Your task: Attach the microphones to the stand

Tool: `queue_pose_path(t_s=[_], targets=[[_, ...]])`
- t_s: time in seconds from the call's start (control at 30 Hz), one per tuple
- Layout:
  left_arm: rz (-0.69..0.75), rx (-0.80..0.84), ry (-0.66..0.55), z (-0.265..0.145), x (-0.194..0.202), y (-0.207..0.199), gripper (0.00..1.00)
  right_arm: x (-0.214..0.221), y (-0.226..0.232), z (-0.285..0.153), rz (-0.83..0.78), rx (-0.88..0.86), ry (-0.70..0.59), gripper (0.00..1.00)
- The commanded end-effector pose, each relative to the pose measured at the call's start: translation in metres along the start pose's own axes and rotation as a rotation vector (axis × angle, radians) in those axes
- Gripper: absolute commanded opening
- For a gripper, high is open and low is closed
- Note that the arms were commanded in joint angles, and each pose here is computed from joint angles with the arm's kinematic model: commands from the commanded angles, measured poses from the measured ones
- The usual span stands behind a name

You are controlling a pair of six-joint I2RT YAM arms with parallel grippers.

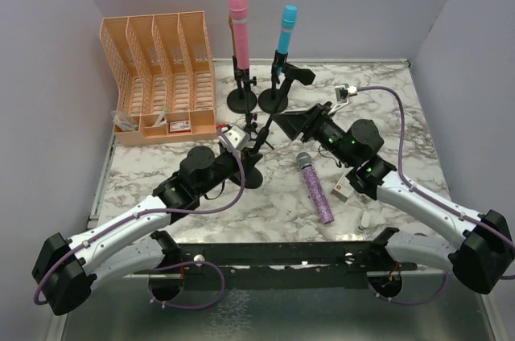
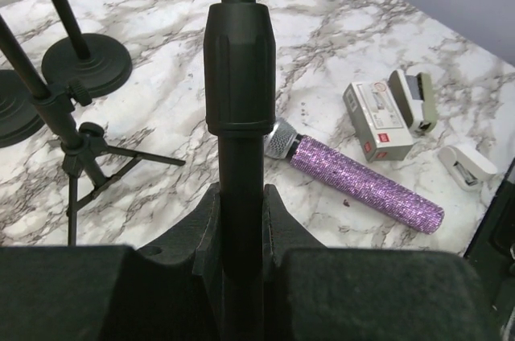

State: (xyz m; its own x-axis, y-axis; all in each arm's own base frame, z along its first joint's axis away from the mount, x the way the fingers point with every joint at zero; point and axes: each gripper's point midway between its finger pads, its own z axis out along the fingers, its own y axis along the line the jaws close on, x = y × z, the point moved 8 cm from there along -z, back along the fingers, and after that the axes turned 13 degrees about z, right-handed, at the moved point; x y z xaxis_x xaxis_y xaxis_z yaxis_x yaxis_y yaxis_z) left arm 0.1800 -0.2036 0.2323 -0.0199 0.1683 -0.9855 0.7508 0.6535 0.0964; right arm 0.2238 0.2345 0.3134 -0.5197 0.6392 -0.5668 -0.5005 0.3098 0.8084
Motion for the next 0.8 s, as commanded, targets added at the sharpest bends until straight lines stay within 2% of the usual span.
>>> queue_pose_path(t_s=[0.0, 0.13, 0.33, 0.4, 0.53, 0.63, 0.7, 0.77], targets=[[-0.031, 0.06, -0.171, -0.007, -0.032, -0.006, 0.0, -0.021, 0.005, 0.01, -0.051, 0.059, -0.098, 0.69], [-0.032, 0.105, -0.197, -0.01, -0.037, -0.01, 0.0, -0.029, 0.009, 0.019, -0.071, 0.09, -0.123, 0.7], [-0.029, 0.15, -0.224, -0.014, -0.04, -0.015, 0.0, -0.029, 0.022, 0.03, -0.1, 0.026, -0.049, 0.66], [-0.033, 0.146, -0.228, -0.015, -0.04, -0.014, 0.0, -0.029, 0.025, 0.032, -0.113, 0.001, -0.026, 0.56], [-0.061, 0.128, -0.239, -0.016, -0.043, -0.013, 0.0, -0.024, 0.03, 0.032, -0.166, -0.068, 0.027, 0.2], [-0.072, 0.11, -0.244, -0.017, -0.045, -0.012, 0.0, -0.018, 0.031, 0.028, -0.237, -0.161, 0.061, 0.05], [-0.078, 0.099, -0.246, -0.017, -0.044, -0.011, 0.04, -0.014, 0.029, 0.027, -0.281, -0.187, 0.087, 0.01], [-0.086, 0.09, -0.244, -0.017, -0.043, -0.01, 0.16, -0.01, 0.026, 0.027, -0.325, -0.211, 0.118, 0.01]])
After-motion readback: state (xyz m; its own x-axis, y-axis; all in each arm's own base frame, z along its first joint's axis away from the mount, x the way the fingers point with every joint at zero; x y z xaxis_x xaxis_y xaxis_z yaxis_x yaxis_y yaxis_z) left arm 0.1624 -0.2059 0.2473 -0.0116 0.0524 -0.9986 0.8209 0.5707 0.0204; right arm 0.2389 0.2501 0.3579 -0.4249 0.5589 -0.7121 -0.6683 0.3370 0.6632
